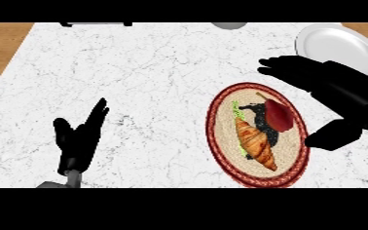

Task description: Pick the croissant from the placemat and place it in the plate

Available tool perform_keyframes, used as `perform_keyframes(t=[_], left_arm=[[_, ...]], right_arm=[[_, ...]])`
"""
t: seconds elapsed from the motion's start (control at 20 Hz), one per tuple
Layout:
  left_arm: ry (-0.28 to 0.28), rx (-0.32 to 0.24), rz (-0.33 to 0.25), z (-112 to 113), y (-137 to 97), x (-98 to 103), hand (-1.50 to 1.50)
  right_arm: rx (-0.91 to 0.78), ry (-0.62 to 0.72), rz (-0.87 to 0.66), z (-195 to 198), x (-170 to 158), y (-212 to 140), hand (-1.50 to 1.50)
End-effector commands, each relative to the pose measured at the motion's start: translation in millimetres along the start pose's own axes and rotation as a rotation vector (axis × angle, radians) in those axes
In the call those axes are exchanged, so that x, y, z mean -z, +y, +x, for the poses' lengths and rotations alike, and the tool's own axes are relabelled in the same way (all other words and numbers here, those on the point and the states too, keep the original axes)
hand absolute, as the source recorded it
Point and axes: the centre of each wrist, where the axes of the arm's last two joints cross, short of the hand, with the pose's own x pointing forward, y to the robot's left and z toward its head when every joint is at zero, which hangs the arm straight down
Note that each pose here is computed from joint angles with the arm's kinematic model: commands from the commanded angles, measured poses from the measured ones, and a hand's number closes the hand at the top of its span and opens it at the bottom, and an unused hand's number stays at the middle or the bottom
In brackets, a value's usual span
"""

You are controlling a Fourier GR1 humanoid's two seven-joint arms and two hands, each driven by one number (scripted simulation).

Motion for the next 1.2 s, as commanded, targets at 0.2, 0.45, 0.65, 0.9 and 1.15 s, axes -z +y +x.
perform_keyframes(t=[0.2, 0.45, 0.65, 0.9, 1.15], left_arm=[[0.045, -0.032, -0.039, -3, -11, -4, 0.00], [0.045, -0.026, -0.035, 6, -27, -4, 0.00], [0.042, -0.018, -0.033, -18, -13, -1, 0.00], [0.047, -0.015, -0.038, -7, -1, 1, 0.00], [0.045, -0.027, -0.040, -31, -20, -1, 0.00]], right_arm=[[-0.147, 0.116, 0.129, 52, 5, 37, -1.50], [-0.183, 0.160, 0.125, 65, 9, 56, -1.50], [-0.199, 0.187, 0.166, 61, 2, 94, -1.50], [-0.158, 0.203, 0.244, 60, 20, 100, -1.50], [-0.153, 0.197, 0.227, 64, 4, 129, -1.50]])
